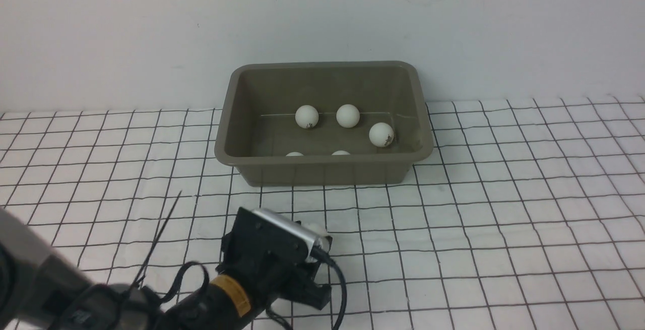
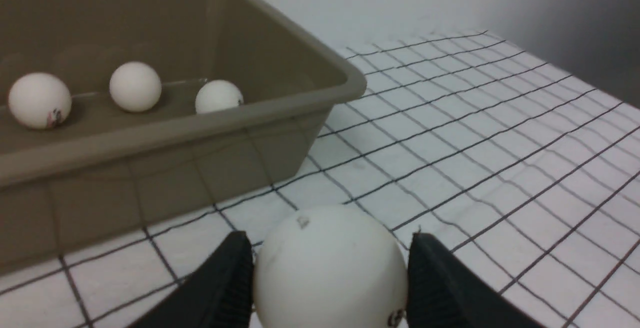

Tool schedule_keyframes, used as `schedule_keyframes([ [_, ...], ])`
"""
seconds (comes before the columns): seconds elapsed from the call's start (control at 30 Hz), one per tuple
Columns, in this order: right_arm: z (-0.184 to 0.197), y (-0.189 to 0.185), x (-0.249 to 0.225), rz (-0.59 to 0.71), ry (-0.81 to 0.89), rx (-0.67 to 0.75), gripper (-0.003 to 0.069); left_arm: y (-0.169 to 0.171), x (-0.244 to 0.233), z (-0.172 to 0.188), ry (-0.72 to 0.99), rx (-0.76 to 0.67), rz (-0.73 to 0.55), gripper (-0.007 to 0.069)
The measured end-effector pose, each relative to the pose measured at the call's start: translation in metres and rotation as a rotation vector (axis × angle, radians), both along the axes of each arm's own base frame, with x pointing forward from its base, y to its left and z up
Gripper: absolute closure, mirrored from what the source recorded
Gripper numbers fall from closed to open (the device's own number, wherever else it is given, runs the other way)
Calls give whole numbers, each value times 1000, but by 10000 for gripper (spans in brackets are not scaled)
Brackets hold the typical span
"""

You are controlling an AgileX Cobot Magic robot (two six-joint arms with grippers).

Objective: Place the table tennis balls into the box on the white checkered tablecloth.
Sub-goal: 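Drop the ball into the bin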

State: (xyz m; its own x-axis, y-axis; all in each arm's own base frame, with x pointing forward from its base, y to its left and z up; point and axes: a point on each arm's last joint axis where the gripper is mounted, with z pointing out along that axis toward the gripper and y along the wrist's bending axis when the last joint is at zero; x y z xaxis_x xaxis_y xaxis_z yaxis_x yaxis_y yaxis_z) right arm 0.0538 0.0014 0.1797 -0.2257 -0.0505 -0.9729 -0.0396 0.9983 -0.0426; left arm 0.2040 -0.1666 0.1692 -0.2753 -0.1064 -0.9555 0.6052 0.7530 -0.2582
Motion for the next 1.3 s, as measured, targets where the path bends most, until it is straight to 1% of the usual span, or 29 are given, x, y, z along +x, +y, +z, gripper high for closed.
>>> schedule_keyframes([
  [0.03,0,0,0,0,0,0,177,-3,5,5,-5,1,19,276],
  [0.2,0,0,0,0,0,0,177,-19,36,33,15,20,4,276],
  [0.3,0,0,0,0,0,0,177,-27,54,50,29,57,-8,276],
  [0.37,0,0,0,0,0,0,177,-27,69,62,47,92,10,276],
  [0.43,0,0,0,-1,0,3,177,-20,84,73,69,131,49,276],
  [0.53,0,0,0,-1,0,3,177,-2,113,93,107,209,152,276],
  [0.67,0,0,0,-1,0,4,177,18,144,103,111,303,233,276],
  [0.8,0,0,0,-1,0,4,177,21,172,95,82,400,237,276],
  [0.97,0,0,0,-1,0,4,177,14,199,58,74,600,177,276],
  [1.13,0,0,0,-1,0,4,177,11,209,28,82,723,126,271],
  [1.17,0,0,0,-1,0,4,177,11,210,24,83,738,119,261],
  [1.3,0,0,0,-1,0,4,177,11,211,20,103,734,127,168],
])
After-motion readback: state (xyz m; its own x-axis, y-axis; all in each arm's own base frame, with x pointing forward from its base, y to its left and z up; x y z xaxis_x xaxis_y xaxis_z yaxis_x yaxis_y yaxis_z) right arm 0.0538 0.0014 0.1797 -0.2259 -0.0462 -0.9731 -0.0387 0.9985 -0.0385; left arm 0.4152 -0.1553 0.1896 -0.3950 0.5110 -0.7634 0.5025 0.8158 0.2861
